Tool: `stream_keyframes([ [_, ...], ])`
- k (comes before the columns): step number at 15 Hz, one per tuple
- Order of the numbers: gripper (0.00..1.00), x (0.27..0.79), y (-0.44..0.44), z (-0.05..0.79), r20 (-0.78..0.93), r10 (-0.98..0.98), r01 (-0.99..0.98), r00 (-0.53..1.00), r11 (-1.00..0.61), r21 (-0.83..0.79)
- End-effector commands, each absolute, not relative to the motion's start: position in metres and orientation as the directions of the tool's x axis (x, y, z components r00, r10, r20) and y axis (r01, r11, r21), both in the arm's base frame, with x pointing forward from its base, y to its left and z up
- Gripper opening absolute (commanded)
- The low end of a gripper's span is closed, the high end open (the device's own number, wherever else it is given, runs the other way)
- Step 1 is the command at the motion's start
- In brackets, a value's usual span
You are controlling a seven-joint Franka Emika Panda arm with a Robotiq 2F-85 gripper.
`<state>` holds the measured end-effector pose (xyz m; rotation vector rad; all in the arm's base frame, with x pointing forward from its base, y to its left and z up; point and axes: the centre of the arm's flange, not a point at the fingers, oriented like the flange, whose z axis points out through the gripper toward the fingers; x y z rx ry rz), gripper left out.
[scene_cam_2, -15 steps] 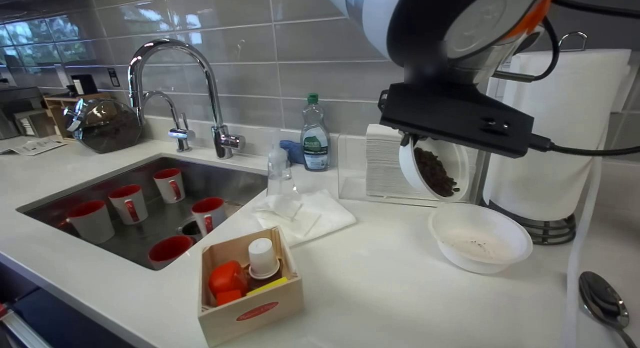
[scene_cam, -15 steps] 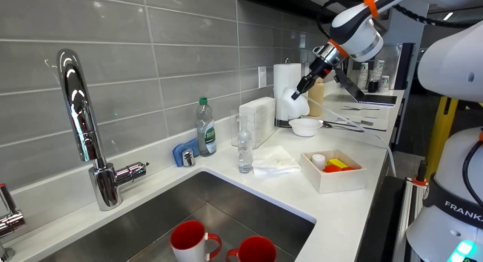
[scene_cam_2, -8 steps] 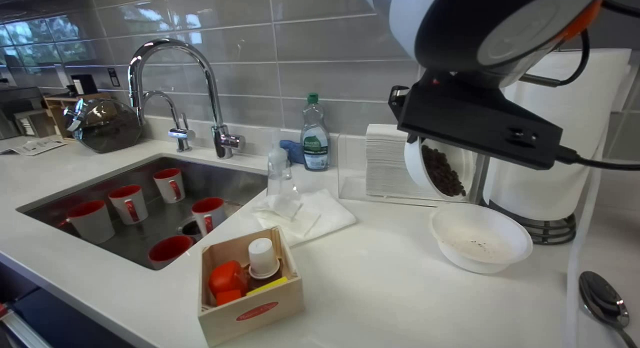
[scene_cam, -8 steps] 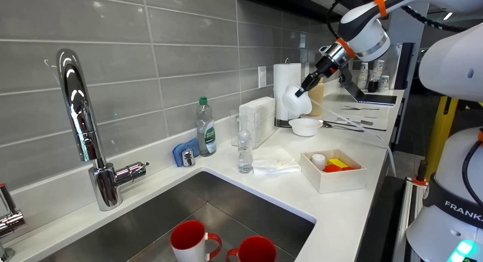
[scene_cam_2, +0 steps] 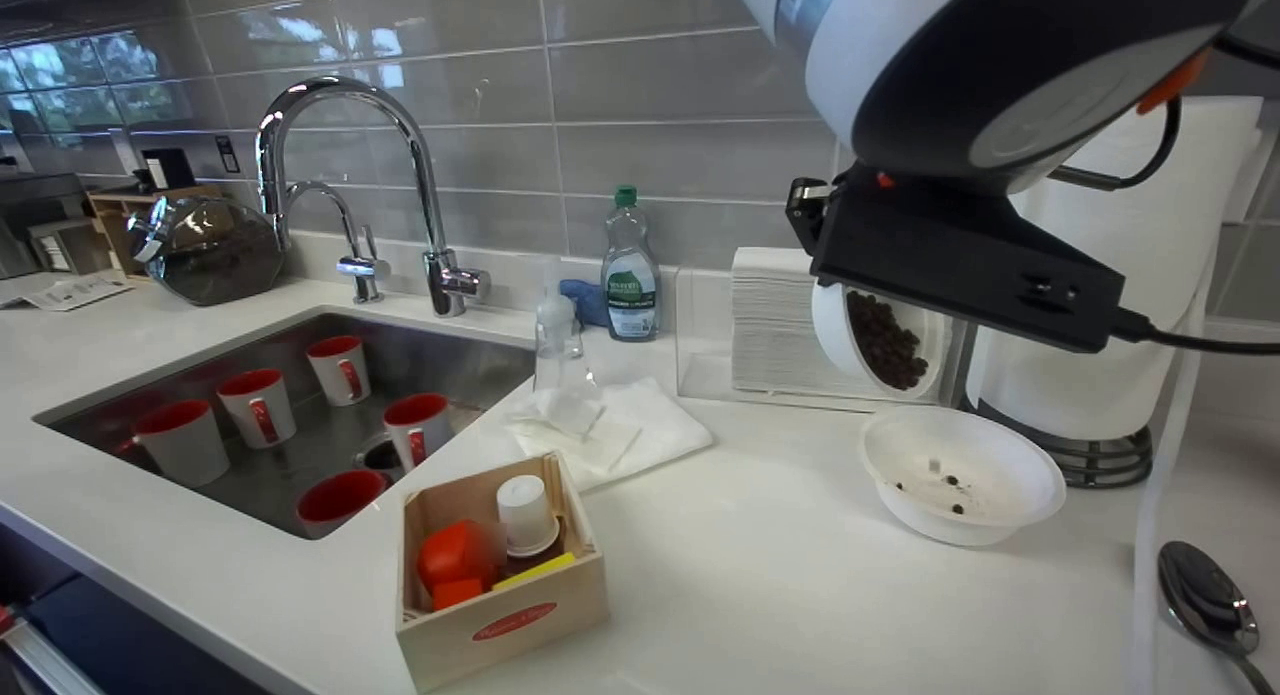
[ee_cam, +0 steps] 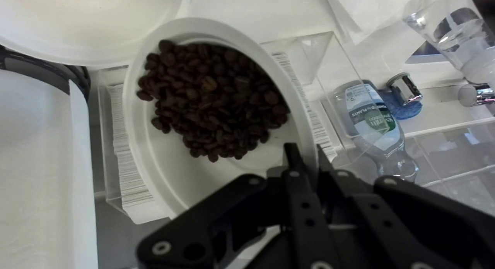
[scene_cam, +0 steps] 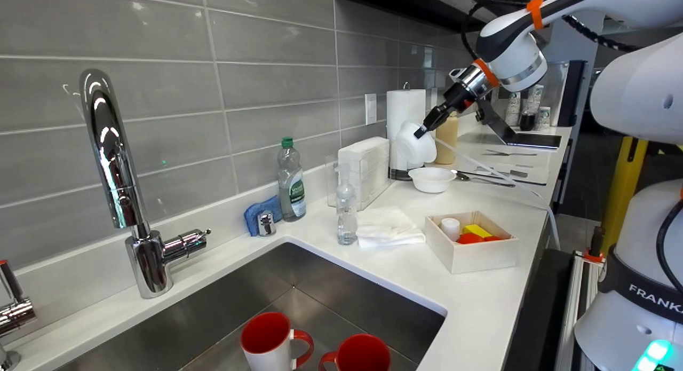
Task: Pour the contents out of the bowl on the left and into the bowl on the right.
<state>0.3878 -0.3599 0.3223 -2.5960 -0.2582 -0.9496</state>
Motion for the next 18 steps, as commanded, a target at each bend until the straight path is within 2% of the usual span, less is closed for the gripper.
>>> stream_keyframes([
  [1, 0.0, 0.402, -0.367, 0.321, 0.685, 0.045, 0.32, 0.727, -0.905, -0.28],
  [12, 0.0, 0.4, -0.384, 0.331, 0.759, 0.072, 0.367, 0.648, -0.902, -0.228],
  [18, 0.0, 0.397, -0.392, 0.327, 0.795, 0.045, 0.405, 0.605, -0.877, -0.258],
])
